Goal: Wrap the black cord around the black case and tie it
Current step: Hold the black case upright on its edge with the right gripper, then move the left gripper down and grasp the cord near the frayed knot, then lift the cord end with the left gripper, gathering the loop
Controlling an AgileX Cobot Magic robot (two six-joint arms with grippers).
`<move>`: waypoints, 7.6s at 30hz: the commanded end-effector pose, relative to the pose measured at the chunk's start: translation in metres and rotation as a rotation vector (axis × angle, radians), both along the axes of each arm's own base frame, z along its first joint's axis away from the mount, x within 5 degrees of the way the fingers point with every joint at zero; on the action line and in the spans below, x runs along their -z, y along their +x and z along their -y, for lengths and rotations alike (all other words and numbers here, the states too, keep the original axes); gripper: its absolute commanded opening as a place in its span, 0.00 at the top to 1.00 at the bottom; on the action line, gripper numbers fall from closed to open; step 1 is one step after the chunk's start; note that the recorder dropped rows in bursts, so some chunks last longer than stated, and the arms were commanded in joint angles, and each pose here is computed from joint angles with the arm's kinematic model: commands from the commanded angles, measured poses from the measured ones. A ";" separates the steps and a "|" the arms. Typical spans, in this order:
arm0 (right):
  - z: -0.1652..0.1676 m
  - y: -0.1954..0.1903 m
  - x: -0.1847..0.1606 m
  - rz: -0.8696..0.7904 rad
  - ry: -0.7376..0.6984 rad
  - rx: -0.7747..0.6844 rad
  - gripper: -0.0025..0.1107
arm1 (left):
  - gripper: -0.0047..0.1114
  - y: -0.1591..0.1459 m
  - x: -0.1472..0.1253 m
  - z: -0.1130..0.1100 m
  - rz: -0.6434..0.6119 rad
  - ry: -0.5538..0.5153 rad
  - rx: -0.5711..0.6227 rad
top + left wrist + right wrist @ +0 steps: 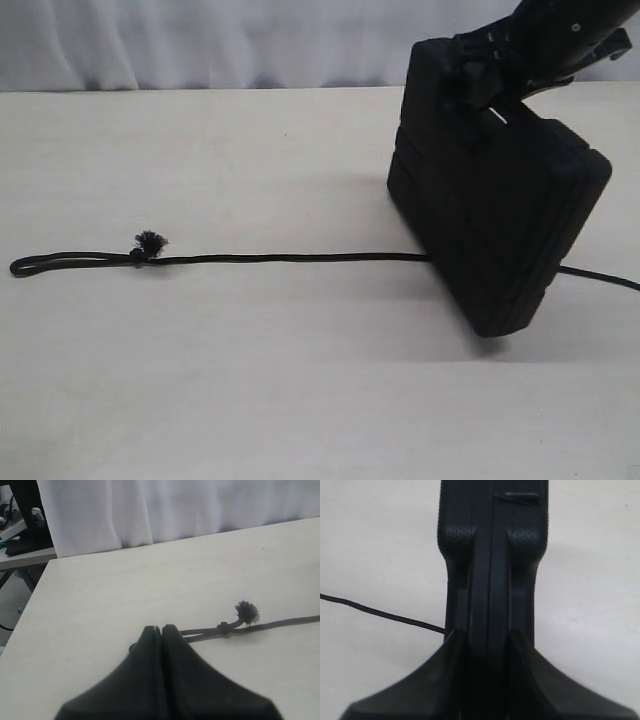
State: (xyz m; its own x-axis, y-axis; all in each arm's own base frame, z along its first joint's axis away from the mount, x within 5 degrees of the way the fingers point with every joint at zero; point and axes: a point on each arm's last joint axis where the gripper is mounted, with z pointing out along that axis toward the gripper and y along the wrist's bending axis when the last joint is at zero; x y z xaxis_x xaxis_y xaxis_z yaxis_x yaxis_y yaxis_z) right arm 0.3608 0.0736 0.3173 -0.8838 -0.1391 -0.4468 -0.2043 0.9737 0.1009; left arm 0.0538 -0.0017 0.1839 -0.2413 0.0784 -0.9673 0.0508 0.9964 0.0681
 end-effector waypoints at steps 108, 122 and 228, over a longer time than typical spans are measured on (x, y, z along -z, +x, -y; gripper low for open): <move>0.000 -0.007 0.047 -0.076 -0.103 0.000 0.94 | 0.48 0.311 0.056 0.069 -1.028 0.567 1.115; -0.001 -0.008 0.047 -0.086 -0.083 -0.006 0.94 | 0.48 0.319 0.072 0.085 -0.966 0.912 1.155; -0.002 -0.015 0.049 -0.153 -0.091 -0.060 0.94 | 0.91 0.306 0.083 0.210 -0.280 1.648 1.667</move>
